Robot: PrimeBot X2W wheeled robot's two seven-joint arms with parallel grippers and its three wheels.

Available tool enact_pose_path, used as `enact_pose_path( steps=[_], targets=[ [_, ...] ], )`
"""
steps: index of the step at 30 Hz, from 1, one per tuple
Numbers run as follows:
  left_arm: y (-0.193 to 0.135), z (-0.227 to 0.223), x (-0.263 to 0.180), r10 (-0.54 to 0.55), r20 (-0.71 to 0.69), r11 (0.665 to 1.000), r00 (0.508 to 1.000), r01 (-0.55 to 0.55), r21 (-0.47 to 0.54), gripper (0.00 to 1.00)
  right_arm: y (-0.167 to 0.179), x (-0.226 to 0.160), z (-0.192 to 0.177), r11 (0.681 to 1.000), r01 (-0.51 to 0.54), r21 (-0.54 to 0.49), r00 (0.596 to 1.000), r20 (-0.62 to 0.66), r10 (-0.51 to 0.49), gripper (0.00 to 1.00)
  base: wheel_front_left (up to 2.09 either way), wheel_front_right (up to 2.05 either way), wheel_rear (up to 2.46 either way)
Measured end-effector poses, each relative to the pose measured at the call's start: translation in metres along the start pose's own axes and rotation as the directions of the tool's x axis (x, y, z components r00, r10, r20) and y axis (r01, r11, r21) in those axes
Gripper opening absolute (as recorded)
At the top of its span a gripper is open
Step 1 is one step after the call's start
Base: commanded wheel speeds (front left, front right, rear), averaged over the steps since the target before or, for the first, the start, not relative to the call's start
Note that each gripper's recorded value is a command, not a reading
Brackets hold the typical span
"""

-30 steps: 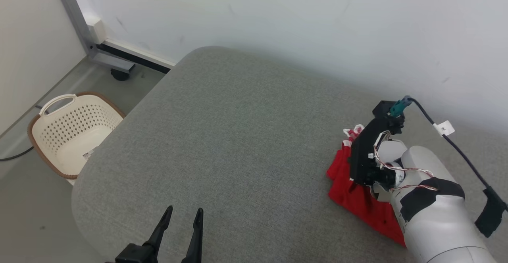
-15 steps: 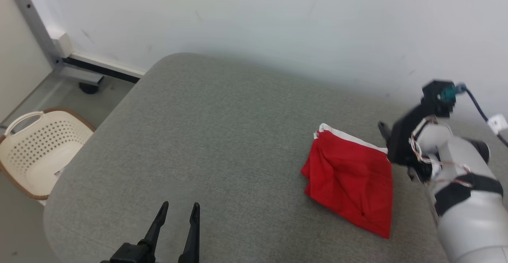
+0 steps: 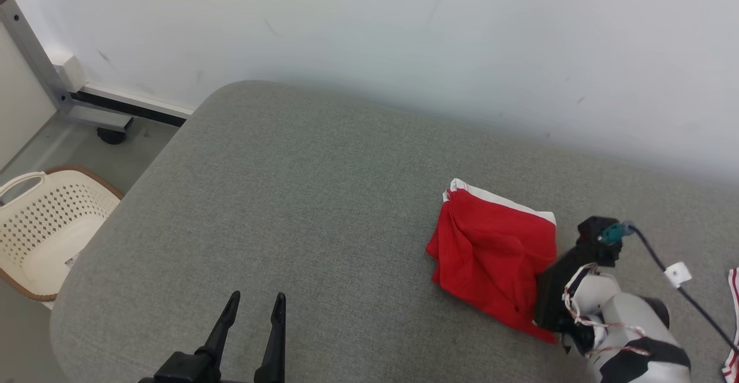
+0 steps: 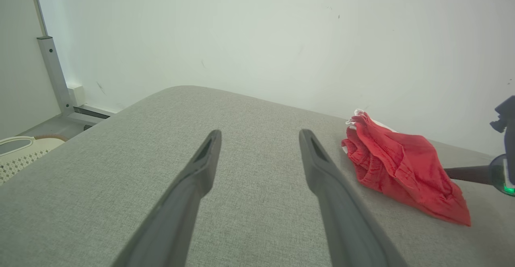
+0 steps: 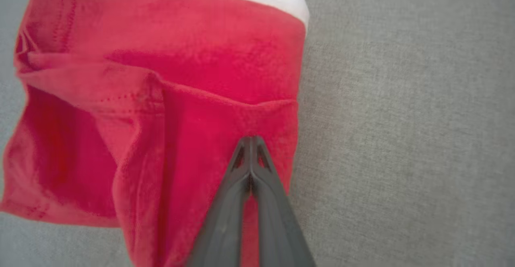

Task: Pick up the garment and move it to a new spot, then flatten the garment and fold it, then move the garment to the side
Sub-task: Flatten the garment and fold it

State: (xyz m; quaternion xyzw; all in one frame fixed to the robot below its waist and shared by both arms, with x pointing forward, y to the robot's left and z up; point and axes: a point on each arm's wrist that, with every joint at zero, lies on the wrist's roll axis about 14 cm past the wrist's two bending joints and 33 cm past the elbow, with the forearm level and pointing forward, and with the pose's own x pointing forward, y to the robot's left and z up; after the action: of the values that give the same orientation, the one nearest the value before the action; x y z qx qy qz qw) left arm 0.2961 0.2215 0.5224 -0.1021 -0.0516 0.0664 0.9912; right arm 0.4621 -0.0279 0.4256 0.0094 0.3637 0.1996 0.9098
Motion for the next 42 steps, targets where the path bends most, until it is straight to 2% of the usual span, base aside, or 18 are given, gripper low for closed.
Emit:
enact_pose_path(
  steps=[3,7,10,12,13,20,23,24,25,26,27,31,34,37,39,42],
  targets=[
    [0.002,0.001,-0.001,0.007,0.003,1.000,1.000,-0.007,-0.002,1.00,0.013,0.002,-0.012,0.999,-0.026,-0.021,0.999,-0.021,0.025,0.00,0.00,0.00,0.00],
    [0.005,0.004,-0.002,0.013,0.010,1.000,1.000,-0.013,0.002,1.00,0.039,0.000,-0.009,0.994,-0.088,-0.069,0.996,-0.016,0.087,0.00,0.00,0.00,0.00],
    [0.006,0.005,-0.002,0.014,0.013,1.000,1.000,-0.014,0.001,1.00,0.070,-0.004,-0.006,0.977,-0.175,-0.118,0.985,-0.011,0.175,0.00,0.00,0.00,0.00],
    [0.006,0.005,-0.003,0.016,0.014,1.000,1.000,-0.016,0.001,1.00,0.092,-0.008,-0.009,0.961,-0.237,-0.140,0.971,-0.020,0.236,0.00,0.00,0.00,0.00],
    [0.005,0.005,-0.003,0.015,0.013,1.000,1.000,-0.015,-0.002,1.00,0.112,-0.013,-0.011,0.942,-0.295,-0.161,0.955,-0.025,0.295,0.00,0.00,0.00,0.00],
    [0.005,0.004,-0.004,0.012,0.012,1.000,1.000,-0.012,-0.003,1.00,0.177,-0.032,-0.037,0.848,-0.483,-0.219,0.876,-0.107,0.471,0.00,0.00,0.00,0.00],
    [0.006,0.005,-0.005,0.016,0.014,1.000,1.000,-0.016,-0.001,1.00,0.187,-0.037,-0.031,0.833,-0.507,-0.223,0.861,-0.093,0.499,0.00,0.00,0.00,0.00],
    [0.006,0.005,-0.005,0.016,0.014,1.000,1.000,-0.016,-0.001,1.00,0.187,-0.037,-0.031,0.833,-0.507,-0.223,0.861,-0.093,0.499,0.02,0.00,0.00,0.00],
    [0.006,0.005,-0.006,0.016,0.015,1.000,1.000,-0.016,0.000,1.00,0.187,-0.038,-0.024,0.835,-0.501,-0.229,0.864,-0.075,0.498,0.37,0.00,0.00,0.00],
    [0.006,0.006,-0.006,0.017,0.017,1.000,1.000,-0.017,0.000,1.00,0.185,-0.038,-0.013,0.841,-0.489,-0.232,0.869,-0.050,0.492,0.48,0.00,0.00,0.00],
    [0.007,0.006,-0.007,0.018,0.019,1.000,1.000,-0.018,0.001,1.00,0.180,-0.038,-0.002,0.850,-0.472,-0.234,0.876,-0.022,0.481,1.00,0.00,0.00,0.00],
    [0.008,0.004,-0.010,0.022,0.013,1.000,1.000,-0.022,0.002,1.00,0.151,-0.038,0.045,0.901,-0.366,-0.231,0.913,0.100,0.396,1.00,0.00,0.00,0.00],
    [0.004,0.005,-0.010,0.009,0.018,1.000,1.000,-0.009,0.000,1.00,0.111,-0.039,0.069,0.948,-0.254,-0.192,0.944,0.162,0.286,1.00,0.00,0.00,0.00],
    [-0.001,0.005,-0.010,-0.008,0.019,1.000,1.000,0.008,-0.005,1.00,0.059,-0.042,0.076,0.984,-0.126,-0.124,0.971,0.188,0.148,1.00,0.00,0.00,0.00],
    [-0.004,0.006,-0.009,-0.018,0.023,1.000,1.000,0.018,-0.006,1.00,0.020,-0.045,0.075,0.997,-0.027,-0.074,0.978,0.206,0.042,1.00,0.00,0.00,0.00],
    [-0.008,0.006,-0.008,-0.030,0.023,1.000,0.999,0.030,-0.009,1.00,-0.024,-0.049,0.067,0.995,0.099,-0.025,0.969,0.229,-0.091,1.00,0.00,0.00,0.00]
  ],
)
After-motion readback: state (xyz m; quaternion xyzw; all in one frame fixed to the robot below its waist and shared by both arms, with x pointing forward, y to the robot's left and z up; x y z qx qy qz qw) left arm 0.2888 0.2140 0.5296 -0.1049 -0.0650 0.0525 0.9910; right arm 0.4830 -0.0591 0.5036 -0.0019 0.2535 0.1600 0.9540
